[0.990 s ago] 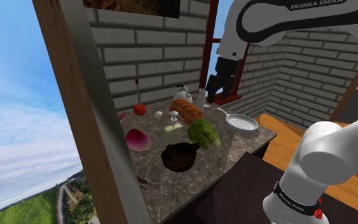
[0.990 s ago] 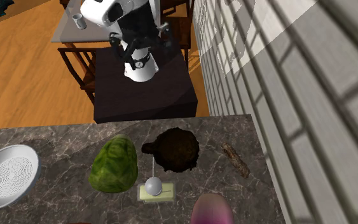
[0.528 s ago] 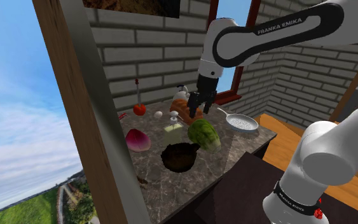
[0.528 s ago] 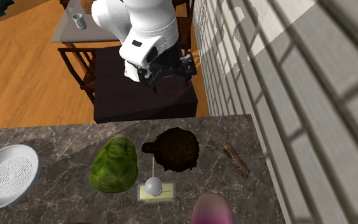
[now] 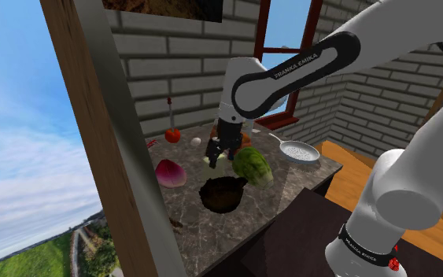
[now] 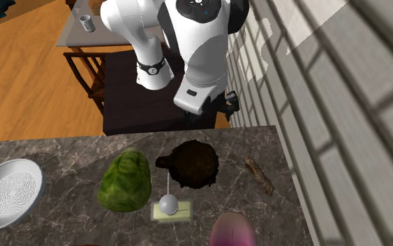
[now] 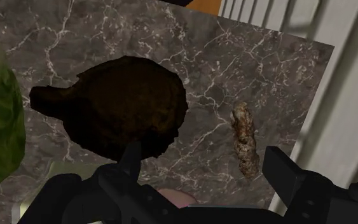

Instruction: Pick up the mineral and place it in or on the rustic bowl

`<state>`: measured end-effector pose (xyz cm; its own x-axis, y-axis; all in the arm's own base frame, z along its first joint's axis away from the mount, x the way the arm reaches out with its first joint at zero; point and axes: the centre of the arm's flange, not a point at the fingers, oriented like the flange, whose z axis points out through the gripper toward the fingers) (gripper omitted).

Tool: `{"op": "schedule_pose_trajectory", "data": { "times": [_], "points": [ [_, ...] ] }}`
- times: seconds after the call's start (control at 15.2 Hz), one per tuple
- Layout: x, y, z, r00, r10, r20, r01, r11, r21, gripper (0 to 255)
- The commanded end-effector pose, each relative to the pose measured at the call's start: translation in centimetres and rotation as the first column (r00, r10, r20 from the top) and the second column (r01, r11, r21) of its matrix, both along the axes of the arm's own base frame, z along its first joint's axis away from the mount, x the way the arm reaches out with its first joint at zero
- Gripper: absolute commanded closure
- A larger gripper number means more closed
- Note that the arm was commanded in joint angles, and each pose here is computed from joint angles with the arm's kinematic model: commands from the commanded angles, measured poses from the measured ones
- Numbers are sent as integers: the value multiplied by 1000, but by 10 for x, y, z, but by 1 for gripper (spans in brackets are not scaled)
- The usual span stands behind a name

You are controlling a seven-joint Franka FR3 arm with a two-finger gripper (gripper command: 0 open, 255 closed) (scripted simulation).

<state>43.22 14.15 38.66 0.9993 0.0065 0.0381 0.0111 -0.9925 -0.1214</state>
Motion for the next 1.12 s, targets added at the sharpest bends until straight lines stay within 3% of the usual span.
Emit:
{"op": "schedule_pose_trajectory", "data": {
  "times": [0.0, 1.06],
  "points": [
    [12, 14, -16, 1000, 9, 4, -9, 1000, 1, 0],
    [98, 134, -167, 997, 81, 22, -80, 997, -3, 0]
  ]
}}
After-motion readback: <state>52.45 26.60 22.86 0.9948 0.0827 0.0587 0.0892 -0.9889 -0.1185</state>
